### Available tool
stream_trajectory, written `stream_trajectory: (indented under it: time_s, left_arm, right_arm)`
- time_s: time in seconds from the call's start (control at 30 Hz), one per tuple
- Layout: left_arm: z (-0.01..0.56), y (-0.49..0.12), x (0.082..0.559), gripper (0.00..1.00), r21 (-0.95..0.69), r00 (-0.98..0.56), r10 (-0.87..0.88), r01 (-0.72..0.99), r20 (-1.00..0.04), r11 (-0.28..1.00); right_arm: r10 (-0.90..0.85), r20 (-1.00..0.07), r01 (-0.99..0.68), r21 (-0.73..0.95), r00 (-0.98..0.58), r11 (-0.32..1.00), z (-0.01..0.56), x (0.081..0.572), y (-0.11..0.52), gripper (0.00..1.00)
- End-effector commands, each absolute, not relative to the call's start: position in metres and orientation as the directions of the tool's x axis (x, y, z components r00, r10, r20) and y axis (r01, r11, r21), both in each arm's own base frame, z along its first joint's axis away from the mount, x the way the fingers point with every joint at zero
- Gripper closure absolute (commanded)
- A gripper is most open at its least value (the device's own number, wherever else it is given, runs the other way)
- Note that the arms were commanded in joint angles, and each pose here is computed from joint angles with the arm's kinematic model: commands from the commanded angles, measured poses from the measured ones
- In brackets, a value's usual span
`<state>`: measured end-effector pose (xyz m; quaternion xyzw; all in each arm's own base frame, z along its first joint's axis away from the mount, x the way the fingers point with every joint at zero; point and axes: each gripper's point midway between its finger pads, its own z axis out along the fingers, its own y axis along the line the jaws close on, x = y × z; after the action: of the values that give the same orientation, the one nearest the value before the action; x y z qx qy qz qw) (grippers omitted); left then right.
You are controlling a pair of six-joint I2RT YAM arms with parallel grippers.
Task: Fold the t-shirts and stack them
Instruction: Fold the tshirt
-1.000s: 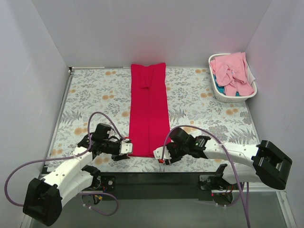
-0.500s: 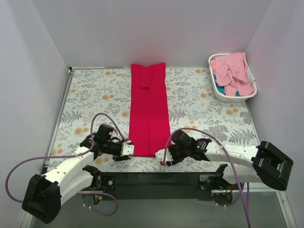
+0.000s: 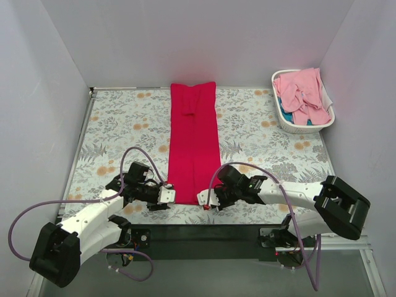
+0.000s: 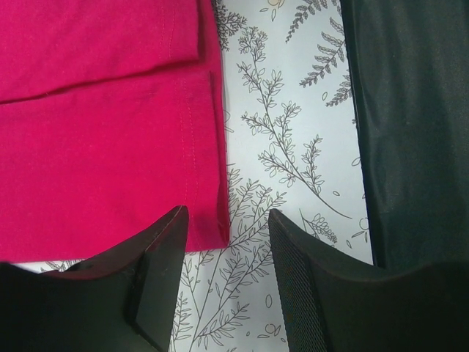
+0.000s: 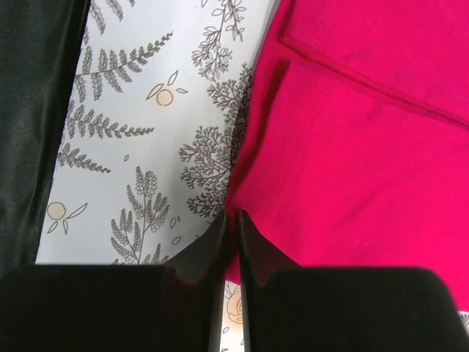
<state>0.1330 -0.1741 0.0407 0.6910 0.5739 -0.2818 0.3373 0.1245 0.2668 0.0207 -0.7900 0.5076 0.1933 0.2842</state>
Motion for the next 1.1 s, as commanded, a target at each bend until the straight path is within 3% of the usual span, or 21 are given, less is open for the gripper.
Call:
stream_trajectory:
  time_s: [0.0, 0.07, 0.2, 0.4, 1.07]
  left_arm:
    - [0.045, -0.177, 0.135, 0.52, 0.182, 0.235, 0.586, 0.972, -0.775, -0.149]
    - [0.043, -0.177, 0.134, 0.51, 0.178, 0.232, 0.589, 0.973, -0.774, -0.15]
    - [0.041, -0.176, 0.133, 0.51, 0.174, 0.234, 0.59, 0.972, -0.772, -0.158]
    - [0.043, -0.178, 0.133, 0.52, 0.174, 0.237, 0.584, 0.971, -0.777, -0.163]
    - [0.043, -0.177, 0.132, 0.52, 0.175, 0.235, 0.582, 0.972, -0.778, -0.159]
  right_arm:
    - [-0.8, -0.515, -0.946, -0.07, 0.307, -0.318, -0.009, 0.107, 0.235, 0.86]
    - [-0.811, -0.509, -0.951, -0.049, 0.287, -0.306, -0.012, 0.107, 0.234, 0.84]
    - [-0.8, -0.529, -0.952, -0.055, 0.284, -0.301, -0.001, 0.109, 0.238, 0.66]
    - [-0.758, -0.583, -0.947, -0.074, 0.294, -0.311, 0.03, 0.108, 0.25, 0.58]
    - [-0.765, -0.59, -0.959, -0.063, 0.259, -0.276, 0.037, 0.118, 0.253, 0.56]
